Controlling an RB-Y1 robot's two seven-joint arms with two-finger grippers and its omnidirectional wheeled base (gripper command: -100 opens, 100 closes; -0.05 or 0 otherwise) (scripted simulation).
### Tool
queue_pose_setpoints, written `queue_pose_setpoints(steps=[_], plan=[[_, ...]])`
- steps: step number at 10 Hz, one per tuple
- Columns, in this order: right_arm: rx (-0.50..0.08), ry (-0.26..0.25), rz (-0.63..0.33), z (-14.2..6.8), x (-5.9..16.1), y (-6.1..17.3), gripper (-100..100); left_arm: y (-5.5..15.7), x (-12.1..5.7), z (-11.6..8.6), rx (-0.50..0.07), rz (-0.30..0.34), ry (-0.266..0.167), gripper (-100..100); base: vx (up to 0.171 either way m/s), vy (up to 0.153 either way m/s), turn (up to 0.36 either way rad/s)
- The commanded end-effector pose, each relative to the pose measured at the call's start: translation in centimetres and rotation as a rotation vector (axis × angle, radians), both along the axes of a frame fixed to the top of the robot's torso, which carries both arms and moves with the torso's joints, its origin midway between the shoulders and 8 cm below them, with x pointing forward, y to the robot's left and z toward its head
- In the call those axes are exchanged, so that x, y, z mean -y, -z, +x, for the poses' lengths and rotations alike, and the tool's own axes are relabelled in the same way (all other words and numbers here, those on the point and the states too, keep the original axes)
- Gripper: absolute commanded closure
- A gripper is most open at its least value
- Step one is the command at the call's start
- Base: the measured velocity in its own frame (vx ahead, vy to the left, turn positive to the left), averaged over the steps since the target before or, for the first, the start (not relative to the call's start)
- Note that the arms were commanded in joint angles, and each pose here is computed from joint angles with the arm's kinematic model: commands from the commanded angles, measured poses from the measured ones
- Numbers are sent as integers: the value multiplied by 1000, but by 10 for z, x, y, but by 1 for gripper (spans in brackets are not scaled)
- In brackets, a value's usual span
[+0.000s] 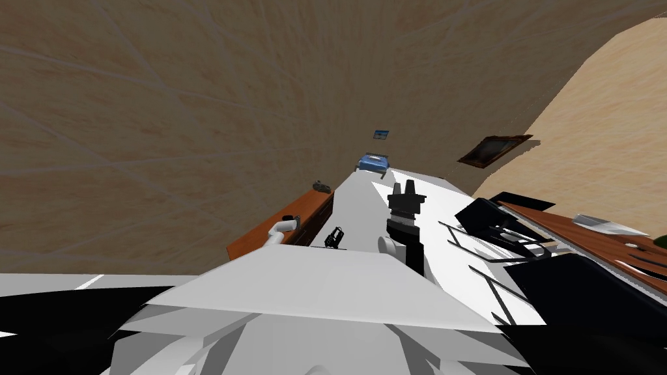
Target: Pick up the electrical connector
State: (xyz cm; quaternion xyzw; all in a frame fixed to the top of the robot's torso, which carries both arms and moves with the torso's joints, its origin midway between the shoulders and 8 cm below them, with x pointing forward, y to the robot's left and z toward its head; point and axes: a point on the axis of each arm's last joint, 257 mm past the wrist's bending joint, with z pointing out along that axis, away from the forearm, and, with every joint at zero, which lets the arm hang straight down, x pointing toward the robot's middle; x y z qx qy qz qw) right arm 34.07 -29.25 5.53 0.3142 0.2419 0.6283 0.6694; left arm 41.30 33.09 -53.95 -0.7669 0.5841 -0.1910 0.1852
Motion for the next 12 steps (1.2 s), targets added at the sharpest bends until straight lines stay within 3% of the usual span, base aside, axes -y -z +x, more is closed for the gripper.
queue_pose_setpoints(steps=[1,4,5,6,11,12], plan=[[0,0,0,0,0,0,0,15,2,-19,-68,-4,7,-100,44,24,20],[0,0,0,0,0,0,0,17,1,-25,-82,-4,7,-100,56,18,16],[0,0,0,0,0,0,0,18,1,-25,-83,-4,7,0,0,0,0],[0,0,0,0,0,0,0,24,4,-29,-83,-4,6,-100,12,10,-22],[0,0,0,0,0,0,0,37,12,-38,-84,-4,5,-100,33,19,-5],[0,0,0,0,0,0,0,37,12,-38,-82,-4,5,100,0,0,0]])
